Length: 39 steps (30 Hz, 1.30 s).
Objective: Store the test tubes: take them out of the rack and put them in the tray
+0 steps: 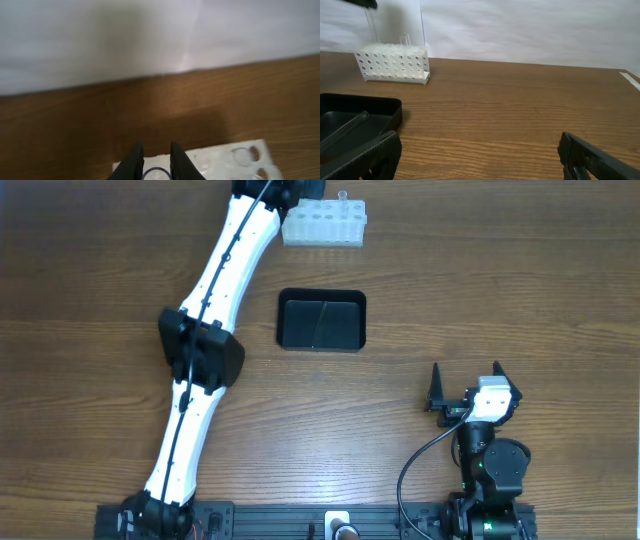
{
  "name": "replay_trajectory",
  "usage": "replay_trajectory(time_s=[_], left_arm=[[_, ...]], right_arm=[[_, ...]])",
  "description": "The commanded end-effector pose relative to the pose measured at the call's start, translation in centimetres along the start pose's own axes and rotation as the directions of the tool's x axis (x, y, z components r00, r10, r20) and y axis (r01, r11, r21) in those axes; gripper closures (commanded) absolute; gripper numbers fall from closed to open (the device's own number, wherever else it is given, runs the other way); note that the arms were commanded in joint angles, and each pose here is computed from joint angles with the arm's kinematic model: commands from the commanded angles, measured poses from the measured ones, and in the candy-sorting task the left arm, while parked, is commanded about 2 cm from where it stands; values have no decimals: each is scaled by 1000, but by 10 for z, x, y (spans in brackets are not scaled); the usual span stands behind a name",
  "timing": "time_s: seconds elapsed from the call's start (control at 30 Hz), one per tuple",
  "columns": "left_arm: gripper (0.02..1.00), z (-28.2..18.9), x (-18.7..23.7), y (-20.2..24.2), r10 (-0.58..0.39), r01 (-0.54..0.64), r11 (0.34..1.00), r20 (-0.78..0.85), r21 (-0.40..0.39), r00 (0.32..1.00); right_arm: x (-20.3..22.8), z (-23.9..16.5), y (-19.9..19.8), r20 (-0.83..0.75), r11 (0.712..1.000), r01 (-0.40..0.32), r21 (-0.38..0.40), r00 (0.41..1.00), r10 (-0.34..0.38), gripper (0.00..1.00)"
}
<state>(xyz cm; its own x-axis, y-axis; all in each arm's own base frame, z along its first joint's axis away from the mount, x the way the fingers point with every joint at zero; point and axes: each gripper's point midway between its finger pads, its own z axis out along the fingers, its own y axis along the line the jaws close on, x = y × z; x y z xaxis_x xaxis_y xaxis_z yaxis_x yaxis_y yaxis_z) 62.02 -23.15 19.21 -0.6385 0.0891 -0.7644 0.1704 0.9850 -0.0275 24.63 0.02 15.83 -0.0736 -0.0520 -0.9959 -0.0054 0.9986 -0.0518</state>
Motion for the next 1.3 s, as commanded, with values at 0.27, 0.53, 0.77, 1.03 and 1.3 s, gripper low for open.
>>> replay_trajectory(time_s=[0.27, 0.53, 0.77, 1.03, 1.3], left_arm=[[980, -102, -61, -1, -17, 11, 999, 121, 48, 993], [980, -145, 4, -13, -97, 126, 981, -197, 145, 976], [978, -155, 71, -11, -101, 167, 981, -466, 102, 879], [980, -139, 122, -21, -77, 175, 980, -636, 93, 768], [982, -100, 152, -41, -41, 147, 984, -680, 98, 732]], right_arm=[[1, 0, 2, 0, 1000, -6, -10, 1000, 6, 7], [1, 0, 2, 0, 1000, -6, -10, 1000, 6, 7], [1, 0, 2, 0, 1000, -6, -10, 1000, 6, 7], [1, 0, 2, 0, 1000, -6, -10, 1000, 6, 7], [1, 0, 2, 0, 1000, -6, -10, 1000, 6, 9]])
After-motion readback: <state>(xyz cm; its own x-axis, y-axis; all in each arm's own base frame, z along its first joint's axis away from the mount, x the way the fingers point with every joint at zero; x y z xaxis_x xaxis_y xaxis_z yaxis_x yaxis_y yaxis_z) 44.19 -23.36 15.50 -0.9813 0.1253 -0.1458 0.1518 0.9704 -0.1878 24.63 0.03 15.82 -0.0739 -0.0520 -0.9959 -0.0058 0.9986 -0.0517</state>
